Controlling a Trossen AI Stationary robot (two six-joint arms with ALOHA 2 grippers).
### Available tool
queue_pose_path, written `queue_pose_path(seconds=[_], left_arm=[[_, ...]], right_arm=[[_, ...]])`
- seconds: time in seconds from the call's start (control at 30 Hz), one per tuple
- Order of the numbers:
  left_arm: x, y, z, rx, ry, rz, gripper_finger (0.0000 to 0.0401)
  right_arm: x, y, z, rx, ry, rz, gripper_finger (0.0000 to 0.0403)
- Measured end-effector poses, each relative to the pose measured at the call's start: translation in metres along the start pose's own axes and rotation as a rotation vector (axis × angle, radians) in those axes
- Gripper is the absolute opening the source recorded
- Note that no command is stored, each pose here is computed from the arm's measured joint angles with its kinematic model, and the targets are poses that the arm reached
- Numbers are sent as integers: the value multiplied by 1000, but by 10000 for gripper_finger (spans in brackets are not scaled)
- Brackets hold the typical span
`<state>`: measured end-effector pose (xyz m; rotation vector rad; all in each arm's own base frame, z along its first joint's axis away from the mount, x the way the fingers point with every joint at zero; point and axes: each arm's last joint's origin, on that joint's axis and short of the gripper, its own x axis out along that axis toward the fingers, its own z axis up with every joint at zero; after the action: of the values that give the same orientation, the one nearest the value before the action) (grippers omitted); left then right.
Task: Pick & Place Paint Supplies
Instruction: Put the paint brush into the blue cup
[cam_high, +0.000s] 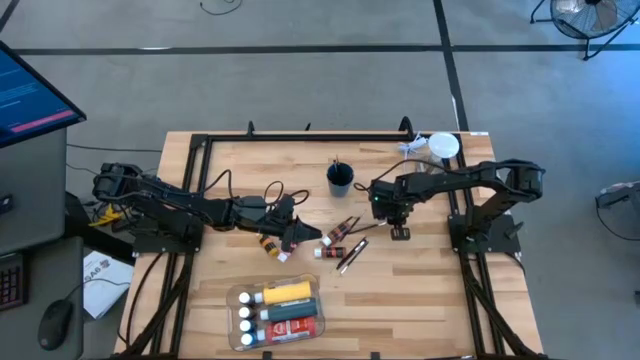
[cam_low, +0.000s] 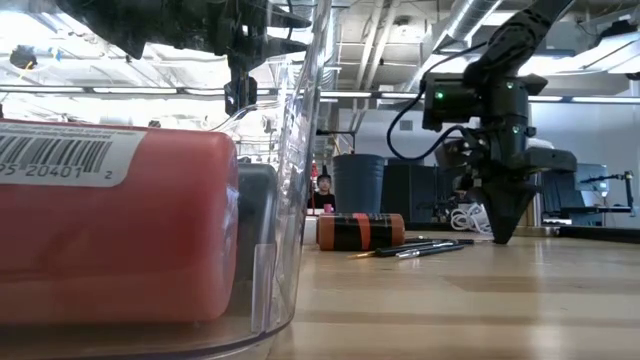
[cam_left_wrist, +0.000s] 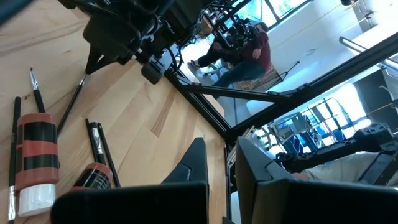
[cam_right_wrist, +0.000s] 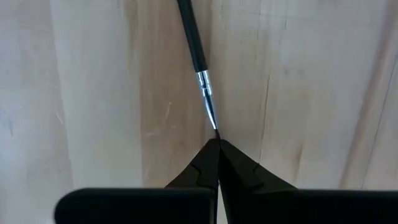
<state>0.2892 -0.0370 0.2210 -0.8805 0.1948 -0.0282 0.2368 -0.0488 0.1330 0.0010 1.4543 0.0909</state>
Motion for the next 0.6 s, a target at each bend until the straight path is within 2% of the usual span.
queue_pose_path(seconds=[0.2,0.4,0.6], left_arm=[[0,-1,-1,-2,2,-4,2],[0,-3,-3,0,10,-10,2],[0,-3,-3,1,11,-10,2]], right_arm=[[7,8,2,-37,35,-3,0],[-1,10,2,-50,-10,-19,1],[-2,11,3,-53,-29,10,33]])
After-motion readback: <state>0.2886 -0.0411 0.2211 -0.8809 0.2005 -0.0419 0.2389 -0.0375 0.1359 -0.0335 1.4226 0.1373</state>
